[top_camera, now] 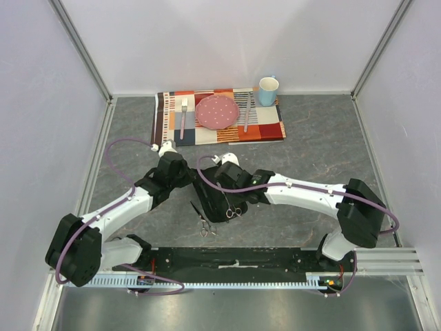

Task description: Sort the hair-cutting tools

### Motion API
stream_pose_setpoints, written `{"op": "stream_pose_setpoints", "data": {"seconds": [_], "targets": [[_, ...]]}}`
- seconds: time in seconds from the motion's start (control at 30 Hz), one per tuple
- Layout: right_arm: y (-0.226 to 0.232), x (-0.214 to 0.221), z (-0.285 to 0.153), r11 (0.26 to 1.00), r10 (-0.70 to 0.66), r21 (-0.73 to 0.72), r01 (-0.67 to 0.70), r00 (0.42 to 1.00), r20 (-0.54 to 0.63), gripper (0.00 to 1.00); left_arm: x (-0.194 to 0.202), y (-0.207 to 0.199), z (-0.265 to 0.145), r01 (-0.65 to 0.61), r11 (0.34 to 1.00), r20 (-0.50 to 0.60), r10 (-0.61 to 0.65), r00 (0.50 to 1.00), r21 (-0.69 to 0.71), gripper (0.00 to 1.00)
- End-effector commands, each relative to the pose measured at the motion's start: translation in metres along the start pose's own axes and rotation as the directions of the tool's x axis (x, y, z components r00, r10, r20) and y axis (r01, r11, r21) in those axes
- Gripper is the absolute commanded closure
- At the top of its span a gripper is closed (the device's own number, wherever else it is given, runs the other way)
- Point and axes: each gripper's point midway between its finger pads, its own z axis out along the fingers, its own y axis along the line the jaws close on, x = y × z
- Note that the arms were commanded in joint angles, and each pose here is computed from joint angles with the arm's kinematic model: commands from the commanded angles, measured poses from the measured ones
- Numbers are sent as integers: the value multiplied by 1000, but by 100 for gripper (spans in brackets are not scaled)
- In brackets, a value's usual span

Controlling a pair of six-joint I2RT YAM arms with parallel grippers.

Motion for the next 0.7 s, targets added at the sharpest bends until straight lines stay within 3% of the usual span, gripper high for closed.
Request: {"op": "stream_pose_setpoints", "data": {"seconds": [0.0, 0.67], "targets": [[2, 23, -4, 998, 57, 37, -56, 998, -23, 64, -18, -11, -7, -3, 1000, 56, 2, 998, 19, 98], [7, 67, 27, 990, 106, 98, -99, 991, -75, 63, -10, -10, -7, 39, 999, 31, -40, 999, 25, 98]]}}
